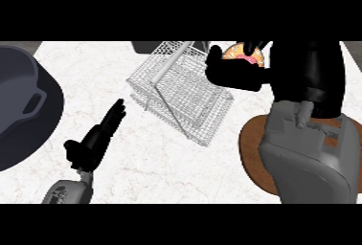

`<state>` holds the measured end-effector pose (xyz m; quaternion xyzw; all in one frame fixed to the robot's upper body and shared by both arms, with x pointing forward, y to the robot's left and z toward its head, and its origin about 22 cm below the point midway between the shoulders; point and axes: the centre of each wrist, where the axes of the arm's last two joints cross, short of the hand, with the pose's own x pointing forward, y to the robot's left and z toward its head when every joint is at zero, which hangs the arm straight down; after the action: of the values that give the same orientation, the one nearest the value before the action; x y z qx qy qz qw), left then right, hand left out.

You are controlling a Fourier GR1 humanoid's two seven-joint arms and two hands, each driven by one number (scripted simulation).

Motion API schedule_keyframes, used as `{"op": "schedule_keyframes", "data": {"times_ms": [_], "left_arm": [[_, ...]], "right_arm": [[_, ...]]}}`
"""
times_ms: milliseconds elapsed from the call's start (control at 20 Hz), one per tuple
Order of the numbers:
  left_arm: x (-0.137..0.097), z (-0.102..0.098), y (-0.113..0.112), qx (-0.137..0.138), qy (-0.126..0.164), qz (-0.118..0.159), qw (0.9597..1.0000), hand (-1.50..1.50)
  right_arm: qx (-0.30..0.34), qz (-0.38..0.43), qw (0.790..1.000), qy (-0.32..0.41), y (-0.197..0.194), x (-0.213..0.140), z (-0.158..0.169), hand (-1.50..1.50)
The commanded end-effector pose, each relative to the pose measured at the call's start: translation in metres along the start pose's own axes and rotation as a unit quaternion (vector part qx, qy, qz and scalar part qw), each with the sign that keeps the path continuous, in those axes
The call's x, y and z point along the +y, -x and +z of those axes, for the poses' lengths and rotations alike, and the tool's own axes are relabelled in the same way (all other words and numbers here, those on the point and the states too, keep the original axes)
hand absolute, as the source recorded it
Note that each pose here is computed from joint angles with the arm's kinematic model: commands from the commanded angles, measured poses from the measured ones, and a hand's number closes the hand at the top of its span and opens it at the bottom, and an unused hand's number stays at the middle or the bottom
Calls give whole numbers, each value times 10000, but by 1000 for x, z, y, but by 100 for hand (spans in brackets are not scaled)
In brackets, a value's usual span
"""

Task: Pick the cupcake from the cutting board and place it in the tiered basket

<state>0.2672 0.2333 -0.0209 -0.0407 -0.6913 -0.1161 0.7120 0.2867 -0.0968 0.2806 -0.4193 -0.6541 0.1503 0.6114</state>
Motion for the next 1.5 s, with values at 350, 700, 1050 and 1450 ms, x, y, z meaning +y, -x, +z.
{"op": "schedule_keyframes", "data": {"times_ms": [350, 700, 1050, 1450], "left_arm": [[-8, -12, -10, -38, 92, -14, 9999, 0], [-11, -6, -1, 28, 21, 5, 10000, 0], [-14, -9, -5, -115, 121, 106, 9998, 0], [-3, -8, -3, 25, 78, 19, 10000, 0]], "right_arm": [[850, 229, 9947, -524, -48, 72, -69, 150], [719, 7, 9946, -742, -59, 98, -88, 150], [1046, -824, 9862, -989, -65, 113, -96, 150], [2290, -2117, 9340, -1746, -63, 107, -96, -150]]}}
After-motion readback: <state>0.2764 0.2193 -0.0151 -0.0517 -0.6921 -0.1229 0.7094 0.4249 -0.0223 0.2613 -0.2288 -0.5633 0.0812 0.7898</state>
